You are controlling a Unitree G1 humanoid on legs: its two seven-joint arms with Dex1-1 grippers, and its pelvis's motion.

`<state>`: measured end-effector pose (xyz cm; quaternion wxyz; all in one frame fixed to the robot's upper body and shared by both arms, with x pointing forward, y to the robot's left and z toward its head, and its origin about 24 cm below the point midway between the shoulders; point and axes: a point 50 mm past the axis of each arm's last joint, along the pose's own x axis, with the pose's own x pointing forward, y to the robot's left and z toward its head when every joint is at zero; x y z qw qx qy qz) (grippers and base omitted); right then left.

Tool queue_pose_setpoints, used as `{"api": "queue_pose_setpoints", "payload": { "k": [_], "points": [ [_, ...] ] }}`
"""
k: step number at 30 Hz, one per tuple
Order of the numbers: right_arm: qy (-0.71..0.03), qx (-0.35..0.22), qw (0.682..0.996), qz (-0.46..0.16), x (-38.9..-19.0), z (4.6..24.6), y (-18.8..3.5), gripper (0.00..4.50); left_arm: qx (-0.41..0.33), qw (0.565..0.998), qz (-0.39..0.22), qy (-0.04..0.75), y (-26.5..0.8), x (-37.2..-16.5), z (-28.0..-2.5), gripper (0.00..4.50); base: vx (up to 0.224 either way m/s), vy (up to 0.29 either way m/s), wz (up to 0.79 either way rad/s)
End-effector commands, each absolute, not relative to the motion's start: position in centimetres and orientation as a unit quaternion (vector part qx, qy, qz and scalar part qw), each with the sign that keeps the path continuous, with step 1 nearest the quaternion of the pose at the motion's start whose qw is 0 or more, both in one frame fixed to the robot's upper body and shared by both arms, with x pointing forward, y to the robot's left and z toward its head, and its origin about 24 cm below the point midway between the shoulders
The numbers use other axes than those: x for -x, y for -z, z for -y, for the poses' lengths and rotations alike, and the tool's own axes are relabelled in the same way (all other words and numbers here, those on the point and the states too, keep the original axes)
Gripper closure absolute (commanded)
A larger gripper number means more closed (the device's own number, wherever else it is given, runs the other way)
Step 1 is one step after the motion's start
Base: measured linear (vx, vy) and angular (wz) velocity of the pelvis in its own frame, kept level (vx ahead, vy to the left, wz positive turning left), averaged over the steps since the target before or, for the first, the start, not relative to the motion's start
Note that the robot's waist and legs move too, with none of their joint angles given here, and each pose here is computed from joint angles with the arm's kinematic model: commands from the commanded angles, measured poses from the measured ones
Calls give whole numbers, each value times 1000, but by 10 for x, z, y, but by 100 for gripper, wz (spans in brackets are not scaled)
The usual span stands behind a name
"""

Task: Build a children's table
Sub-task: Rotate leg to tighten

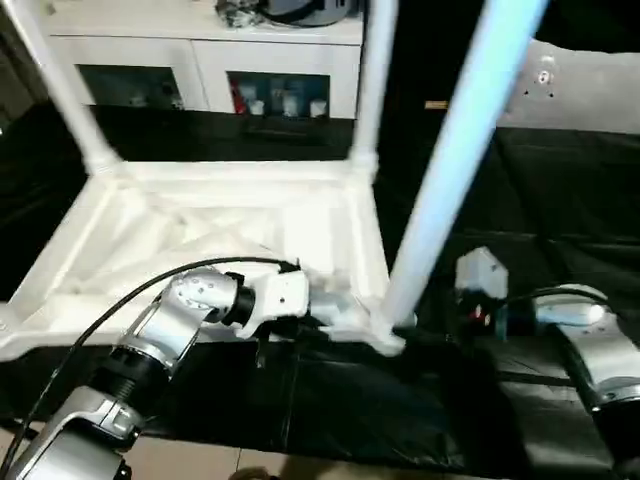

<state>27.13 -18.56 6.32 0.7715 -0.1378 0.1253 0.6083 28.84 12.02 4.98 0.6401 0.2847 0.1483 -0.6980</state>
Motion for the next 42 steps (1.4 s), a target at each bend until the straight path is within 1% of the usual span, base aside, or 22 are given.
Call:
{"api": "queue_pose_setpoints", "payload": {
  "k": [1, 5, 6, 15, 19, 20, 22, 23, 24, 25, 26, 27, 28, 31, 32, 34, 35, 36, 38, 39, 40, 42],
  "points": [
    [-623, 133, 760, -127, -272, 183, -63, 45, -308, 579, -177, 734, -37, -278, -118, 450, 0, 0, 0],
    [-643, 130, 743, -135, -269, 179, -61, 84, -308, 572, -174, 740, -37, -277, -118, 450, 0, 0, 0],
    [-644, 129, 742, -135, -269, 177, -61, 84, -309, 571, -174, 740, -37, -277, -118, 450, 0, 0, 0],
    [-647, 111, 742, -140, -268, 177, -57, 173, -285, 576, -179, 745, -33, -276, -120, 450, 0, 0, 0],
    [-647, 100, 743, -140, -266, 176, -55, 184, -271, 583, -179, 744, -31, -276, -120, 450, 0, 0, 0],
    [-642, 87, 749, -136, -264, 173, -53, 187, -247, 600, -177, 740, -30, -275, -118, 450, 0, 0, 0],
    [-640, 82, 752, -135, -263, 172, -52, 187, -235, 607, -178, 738, -30, -275, -118, 450, 0, 0, 0],
    [-630, 77, 760, -136, -263, 170, -51, 188, -226, 619, -172, 732, -30, -275, -116, 450, 0, 0, 0],
    [-597, 67, 787, -143, -269, 167, -48, 188, -219, 642, -173, 714, -30, -277, -113, 450, 0, 0, 0],
    [-586, 63, 795, -145, -271, 166, -47, 188, -217, 649, -174, 708, -30, -278, -112, 450, 0, 0, 0],
    [-529, 41, 833, -153, -281, 160, -44, 188, -207, 684, -176, 677, -30, -282, -108, 450, 0, 0, 0],
    [-519, 37, 841, -153, -283, 159, -43, 188, -204, 690, -177, 671, -30, -282, -107, 450, 0, 0, 0],
    [-487, 26, 861, -146, -289, 153, -42, 188, -198, 709, -177, 654, -31, -284, -103, 450, 0, 0, 0],
    [-422, 4, 896, -140, -300, 140, -40, 189, -185, 745, -178, 615, -33, -287, -93, 450, 0, 0, 0],
    [-409, 1, 902, -139, -302, 137, -40, 189, -182, 752, -178, 608, -33, -287, -91, 450, 0, 0, 0],
    [-349, -6, 925, -151, -311, 125, -35, 189, -173, 784, -175, 570, -34, -290, -78, 450, 0, 0, 0],
    [-322, -9, 934, -158, -315, 119, -32, 189, -173, 798, -173, 551, -35, -292, -72, 450, 0, 0, 0],
    [-317, -7, 935, -156, -316, 116, -32, 189, -174, 803, -172, 544, -36, -293, -69, 450, 0, 0, 0],
    [-325, -23, 934, -150, -315, 112, -33, 189, -176, 813, -171, 528, -37, -296, -68, 450, 0, 0, 0],
    [-323, -25, 935, -145, -315, 112, -34, 133, -178, 816, -172, 522, -38, -297, -68, 450, 0, 0, 0],
    [-323, -24, 936, -141, -315, 112, -34, 119, -181, 817, -171, 520, -39, -298, -68, 450, 0, 0, 0],
    [-326, -14, 937, -125, -314, 118, -38, 113, -195, 817, -172, 515, -42, -301, -73, 450, 0, 0, 0]
  ]
}}
